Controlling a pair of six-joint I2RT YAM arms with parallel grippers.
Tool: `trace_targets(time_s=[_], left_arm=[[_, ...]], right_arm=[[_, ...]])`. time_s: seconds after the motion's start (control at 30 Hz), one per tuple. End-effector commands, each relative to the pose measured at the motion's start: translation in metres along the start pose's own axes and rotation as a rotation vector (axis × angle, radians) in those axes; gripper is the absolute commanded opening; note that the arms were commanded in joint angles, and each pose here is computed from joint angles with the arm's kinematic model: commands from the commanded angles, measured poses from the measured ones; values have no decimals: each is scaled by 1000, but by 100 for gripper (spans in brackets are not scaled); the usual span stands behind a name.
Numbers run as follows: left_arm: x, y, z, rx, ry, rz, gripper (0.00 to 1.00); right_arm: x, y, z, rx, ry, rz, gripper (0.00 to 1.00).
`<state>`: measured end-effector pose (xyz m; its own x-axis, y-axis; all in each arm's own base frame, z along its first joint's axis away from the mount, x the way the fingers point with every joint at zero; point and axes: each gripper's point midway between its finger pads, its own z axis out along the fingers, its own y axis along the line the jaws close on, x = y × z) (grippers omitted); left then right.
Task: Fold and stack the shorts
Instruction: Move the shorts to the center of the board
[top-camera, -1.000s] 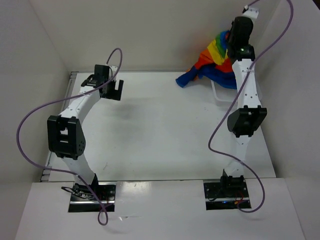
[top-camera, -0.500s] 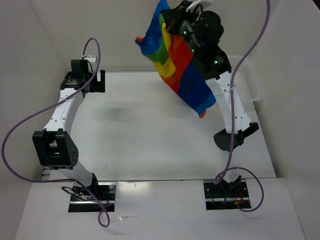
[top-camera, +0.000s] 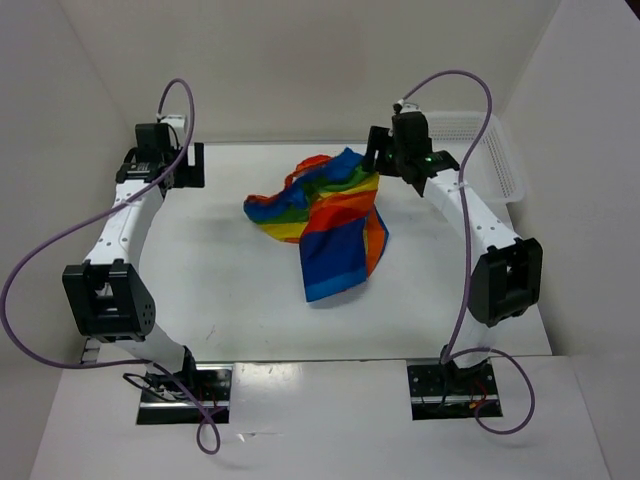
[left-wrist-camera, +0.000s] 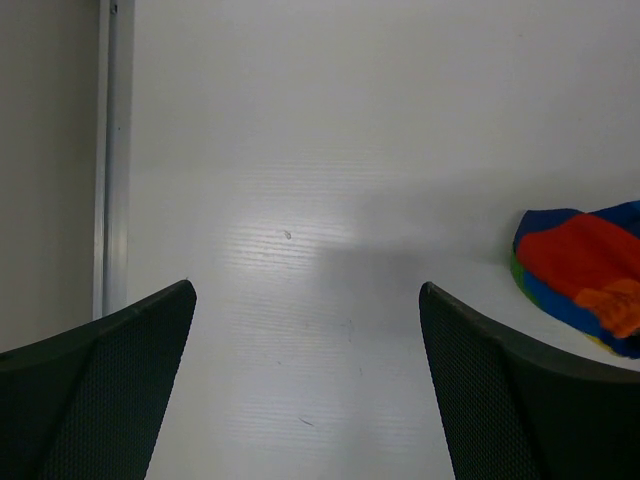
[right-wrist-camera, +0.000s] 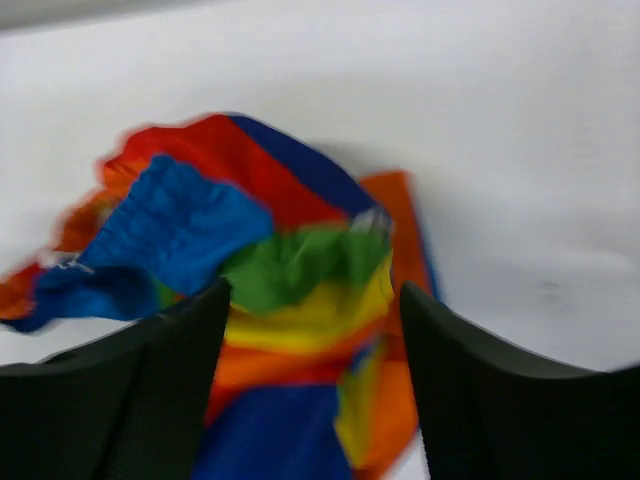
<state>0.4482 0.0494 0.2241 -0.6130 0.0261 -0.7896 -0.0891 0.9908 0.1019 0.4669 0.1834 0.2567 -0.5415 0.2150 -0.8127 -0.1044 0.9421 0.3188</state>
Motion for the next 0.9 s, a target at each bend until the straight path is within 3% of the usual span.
trace_targets(time_s=[0.0, 0.07, 0.1, 0.13, 0.17, 0.37, 0.57, 0.8, 0.87], left_arm=[[-3, 3, -6, 0, -27, -3, 99], [3, 2, -5, 1, -9, -2, 99], [3, 2, -5, 1, -8, -2, 99], [3, 2, -5, 1, -8, -2, 99], [9, 2, -5, 3, 10, 0, 99], [51, -11, -5, 34, 100, 17, 99], [82, -17, -10, 60, 166, 20, 99], [105, -22, -6, 98, 224, 13, 99], [105, -24, -7, 108, 223, 11, 99]], right_arm=[[2, -7, -13, 21, 17, -106, 77], [18, 15, -7, -49, 23, -170, 85], [8, 35, -5, -107, -44, -196, 95], [17, 45, 7, -123, -43, -264, 98], [20, 74, 9, -165, -65, -319, 98], [53, 142, 85, -167, -31, -568, 100], [87, 175, 142, -251, 2, -499, 100], [165, 137, 182, -209, 163, -427, 100], [172, 137, 181, -224, 182, -428, 90]])
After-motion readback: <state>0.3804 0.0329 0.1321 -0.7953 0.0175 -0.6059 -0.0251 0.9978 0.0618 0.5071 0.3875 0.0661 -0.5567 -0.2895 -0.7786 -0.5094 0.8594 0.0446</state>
